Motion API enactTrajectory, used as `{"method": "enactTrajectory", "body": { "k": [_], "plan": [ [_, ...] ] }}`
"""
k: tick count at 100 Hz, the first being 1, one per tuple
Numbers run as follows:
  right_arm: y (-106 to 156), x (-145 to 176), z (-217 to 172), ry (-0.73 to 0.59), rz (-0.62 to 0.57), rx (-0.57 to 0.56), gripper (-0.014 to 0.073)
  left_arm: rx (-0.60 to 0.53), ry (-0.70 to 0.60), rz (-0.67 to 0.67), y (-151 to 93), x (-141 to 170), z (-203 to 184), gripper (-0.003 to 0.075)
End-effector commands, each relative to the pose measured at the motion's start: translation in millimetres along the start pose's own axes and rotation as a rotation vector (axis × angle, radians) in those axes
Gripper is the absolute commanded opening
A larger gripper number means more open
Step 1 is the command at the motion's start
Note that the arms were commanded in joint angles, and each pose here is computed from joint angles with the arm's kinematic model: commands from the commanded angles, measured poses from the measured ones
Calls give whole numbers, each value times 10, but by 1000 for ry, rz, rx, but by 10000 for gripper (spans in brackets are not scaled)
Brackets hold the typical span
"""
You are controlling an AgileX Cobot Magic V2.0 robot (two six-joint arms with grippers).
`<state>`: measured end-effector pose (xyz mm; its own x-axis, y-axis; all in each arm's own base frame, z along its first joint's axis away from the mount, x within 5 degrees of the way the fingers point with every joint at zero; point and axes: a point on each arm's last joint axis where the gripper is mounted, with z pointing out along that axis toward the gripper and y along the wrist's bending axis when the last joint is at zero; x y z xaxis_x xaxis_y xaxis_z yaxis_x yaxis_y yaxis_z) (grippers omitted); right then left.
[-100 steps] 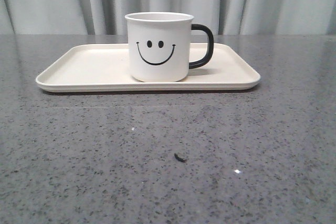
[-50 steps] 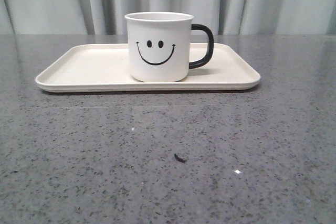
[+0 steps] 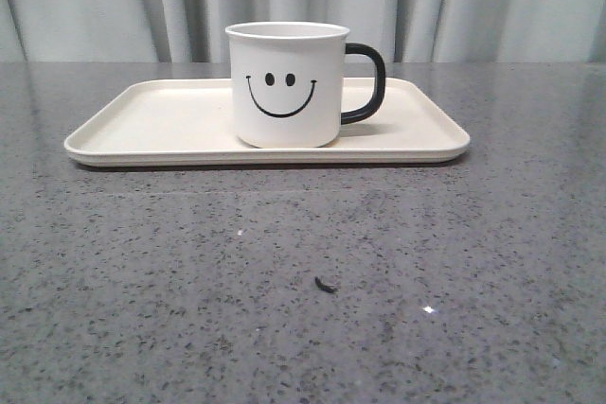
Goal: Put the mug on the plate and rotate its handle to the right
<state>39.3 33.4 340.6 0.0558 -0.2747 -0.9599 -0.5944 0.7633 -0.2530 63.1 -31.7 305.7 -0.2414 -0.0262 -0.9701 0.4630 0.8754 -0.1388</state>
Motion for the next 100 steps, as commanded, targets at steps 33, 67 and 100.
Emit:
{"method": "enactTrajectory", "body": {
  "k": [33,67,100],
  "plan": [
    [-45,-134,-16,-91,12,35,-62,37,-71,9,-42,-111,-21,-19],
    [-45,-133,-16,-90,12,35,-62,-158,-287,179,79,-34,-51,-19],
    [-45,-133,-16,-90,12,35,-62,-398,-357,147,264,527,-95,-19]
  ]
}}
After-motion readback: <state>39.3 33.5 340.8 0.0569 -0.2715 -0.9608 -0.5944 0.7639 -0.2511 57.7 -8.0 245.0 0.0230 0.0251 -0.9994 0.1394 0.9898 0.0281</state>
